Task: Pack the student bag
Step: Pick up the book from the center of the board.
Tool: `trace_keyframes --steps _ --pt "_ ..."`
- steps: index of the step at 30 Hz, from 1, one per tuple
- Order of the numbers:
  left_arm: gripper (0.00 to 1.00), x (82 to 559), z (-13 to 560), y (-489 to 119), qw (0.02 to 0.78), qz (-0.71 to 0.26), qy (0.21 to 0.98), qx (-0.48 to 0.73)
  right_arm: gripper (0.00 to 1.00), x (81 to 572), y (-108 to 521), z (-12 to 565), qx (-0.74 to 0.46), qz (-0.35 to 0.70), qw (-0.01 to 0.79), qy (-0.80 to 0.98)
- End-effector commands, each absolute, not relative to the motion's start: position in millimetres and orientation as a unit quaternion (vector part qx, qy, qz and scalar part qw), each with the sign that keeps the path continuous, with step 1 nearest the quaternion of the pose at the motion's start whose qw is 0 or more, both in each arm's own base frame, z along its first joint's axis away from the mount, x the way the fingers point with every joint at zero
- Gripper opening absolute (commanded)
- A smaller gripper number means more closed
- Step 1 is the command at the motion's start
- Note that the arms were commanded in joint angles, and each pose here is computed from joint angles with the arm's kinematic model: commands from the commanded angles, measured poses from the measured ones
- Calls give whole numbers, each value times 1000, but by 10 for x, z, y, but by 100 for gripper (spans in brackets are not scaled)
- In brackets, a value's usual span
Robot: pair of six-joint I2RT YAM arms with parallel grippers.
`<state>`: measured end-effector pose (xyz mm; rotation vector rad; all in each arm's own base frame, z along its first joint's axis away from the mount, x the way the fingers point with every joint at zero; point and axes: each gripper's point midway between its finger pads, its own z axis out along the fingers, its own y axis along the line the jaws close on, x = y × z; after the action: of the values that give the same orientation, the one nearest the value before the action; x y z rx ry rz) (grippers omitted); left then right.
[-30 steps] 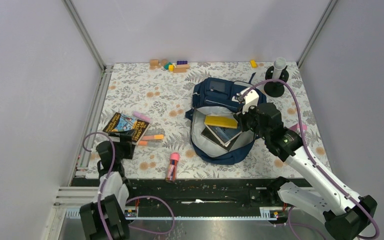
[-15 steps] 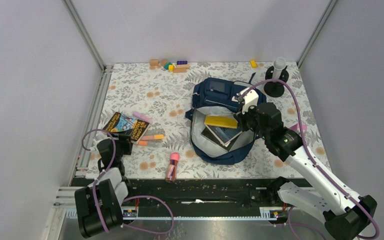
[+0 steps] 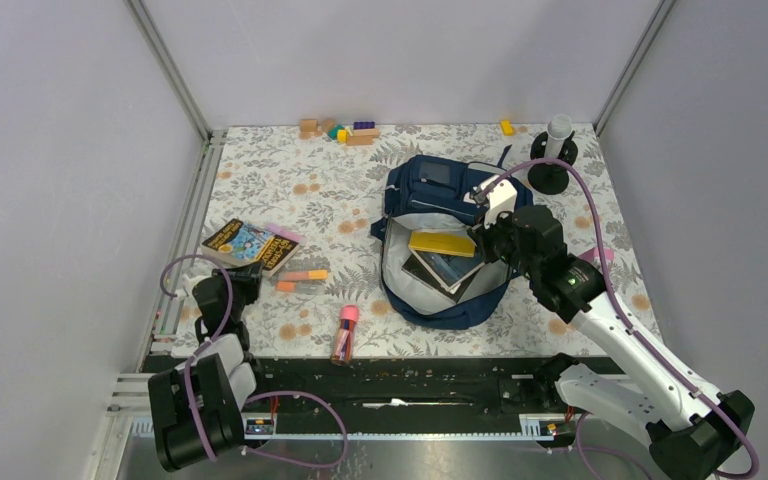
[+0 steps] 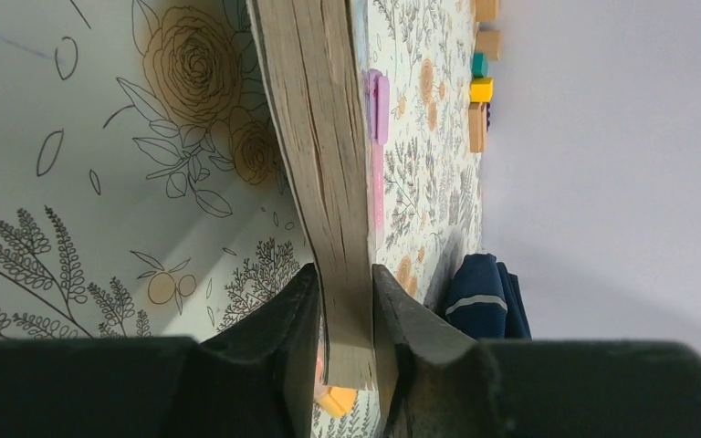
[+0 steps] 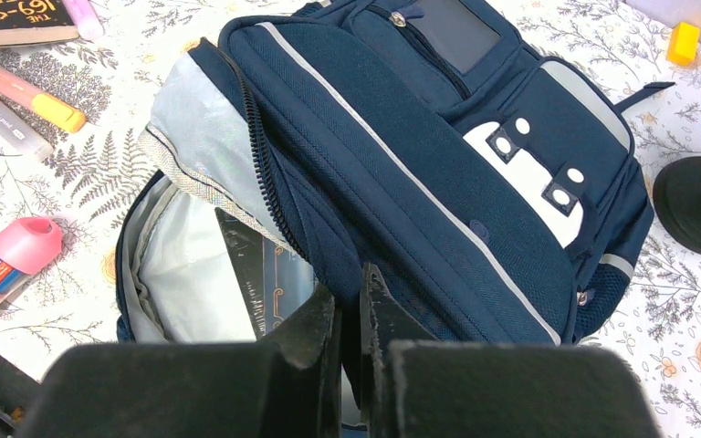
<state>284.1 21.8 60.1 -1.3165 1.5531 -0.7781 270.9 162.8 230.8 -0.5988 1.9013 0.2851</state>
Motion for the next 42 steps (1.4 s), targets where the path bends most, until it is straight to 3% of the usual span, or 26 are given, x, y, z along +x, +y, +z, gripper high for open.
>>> trace_keyframes --steps 1,6,9,17,29,42 --pt "23 2790 601 190 490 -322 628 -512 0 2792 1572 2858 -226 115 601 758" --pt "5 2833 667 186 497 -329 627 -502 0 2780 1556 2889 -225 114 605 756" --pt "0 2856 769 200 509 -331 625 -491 0 2773 1545 2896 -225 113 603 757" --pt "0 2860 1287 390 565 -251 657 -431 0 2745 1488 2930 -224 103 608 755" --pt "0 2896 1769 303 584 -258 684 -353 0 2729 1473 2957 -223 103 609 754" --pt "0 2787 2192 130 573 -200 764 -219 0 2733 1499 2971 -225 108 608 753"
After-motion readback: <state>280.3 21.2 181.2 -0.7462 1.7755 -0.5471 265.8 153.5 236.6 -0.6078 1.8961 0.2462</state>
